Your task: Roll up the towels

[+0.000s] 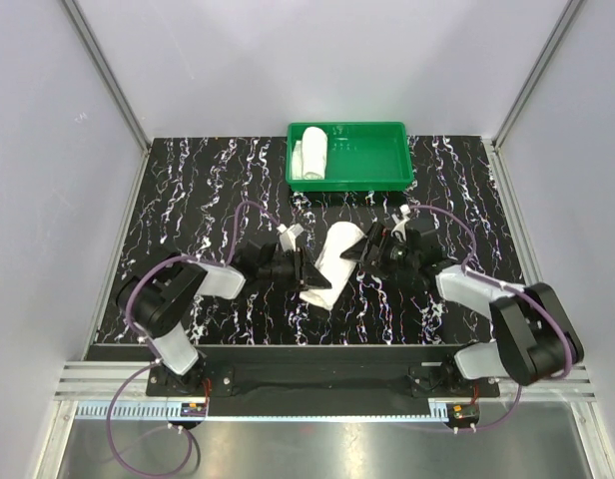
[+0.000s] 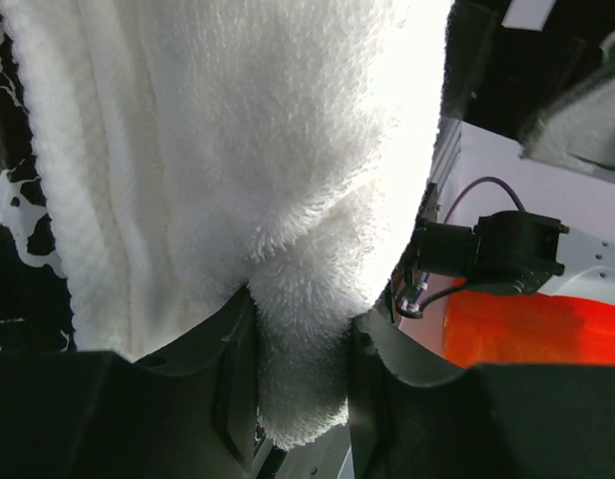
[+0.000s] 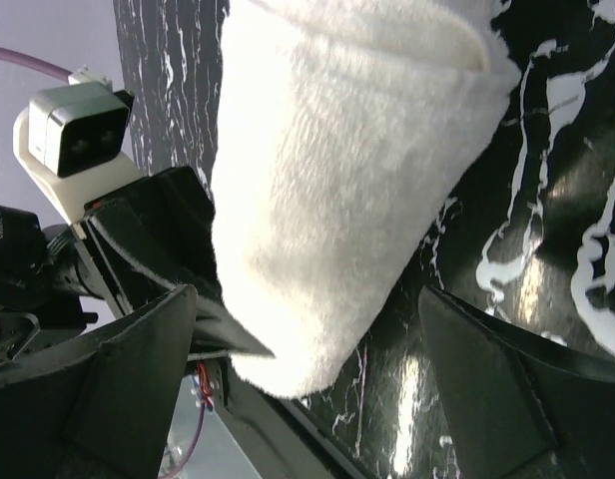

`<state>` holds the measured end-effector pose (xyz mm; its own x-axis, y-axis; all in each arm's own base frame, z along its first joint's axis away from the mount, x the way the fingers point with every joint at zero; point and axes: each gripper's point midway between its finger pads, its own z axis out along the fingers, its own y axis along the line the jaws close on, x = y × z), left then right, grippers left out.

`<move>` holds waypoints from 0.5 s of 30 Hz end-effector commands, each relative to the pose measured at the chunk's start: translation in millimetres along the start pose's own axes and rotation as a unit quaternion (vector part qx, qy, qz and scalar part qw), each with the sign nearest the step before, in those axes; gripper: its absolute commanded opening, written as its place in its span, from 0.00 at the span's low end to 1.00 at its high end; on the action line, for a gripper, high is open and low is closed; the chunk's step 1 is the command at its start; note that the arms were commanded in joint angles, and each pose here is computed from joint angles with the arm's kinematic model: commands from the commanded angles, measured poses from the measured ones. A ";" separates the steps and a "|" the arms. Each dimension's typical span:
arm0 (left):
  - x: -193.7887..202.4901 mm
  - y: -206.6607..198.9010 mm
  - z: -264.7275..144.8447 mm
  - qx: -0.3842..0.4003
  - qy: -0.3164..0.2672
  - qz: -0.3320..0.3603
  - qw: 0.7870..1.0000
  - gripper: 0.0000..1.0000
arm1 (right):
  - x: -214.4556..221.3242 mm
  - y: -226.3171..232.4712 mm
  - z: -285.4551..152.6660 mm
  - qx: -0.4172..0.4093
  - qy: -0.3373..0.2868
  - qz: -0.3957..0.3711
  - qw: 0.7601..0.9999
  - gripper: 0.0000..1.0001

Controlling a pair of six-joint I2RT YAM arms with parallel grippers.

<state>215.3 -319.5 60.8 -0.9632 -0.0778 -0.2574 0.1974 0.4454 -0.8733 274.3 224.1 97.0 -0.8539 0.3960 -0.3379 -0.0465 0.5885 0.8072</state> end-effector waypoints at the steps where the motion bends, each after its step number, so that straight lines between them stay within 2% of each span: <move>1: 42.0 47.6 -1.2 -0.060 0.073 -0.076 0.993 0.24 | -14.5 13.7 14.0 -0.042 -0.028 -0.016 0.999 1.00; 9: 41.2 60.8 5.1 -0.057 0.095 -0.086 0.990 0.24 | 5.3 -21.6 47.4 -0.011 -0.011 0.001 1.000 1.00; 15: 44.0 69.2 3.4 -0.054 0.109 -0.098 0.988 0.24 | 29.7 -25.5 74.2 -0.013 0.014 0.007 1.000 1.00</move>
<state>219.8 -321.0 55.5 -0.9831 0.0116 -0.1827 0.1756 0.3425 -0.9230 293.5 259.5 48.9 -0.8609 0.4019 -0.3120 -0.0476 0.5469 0.8358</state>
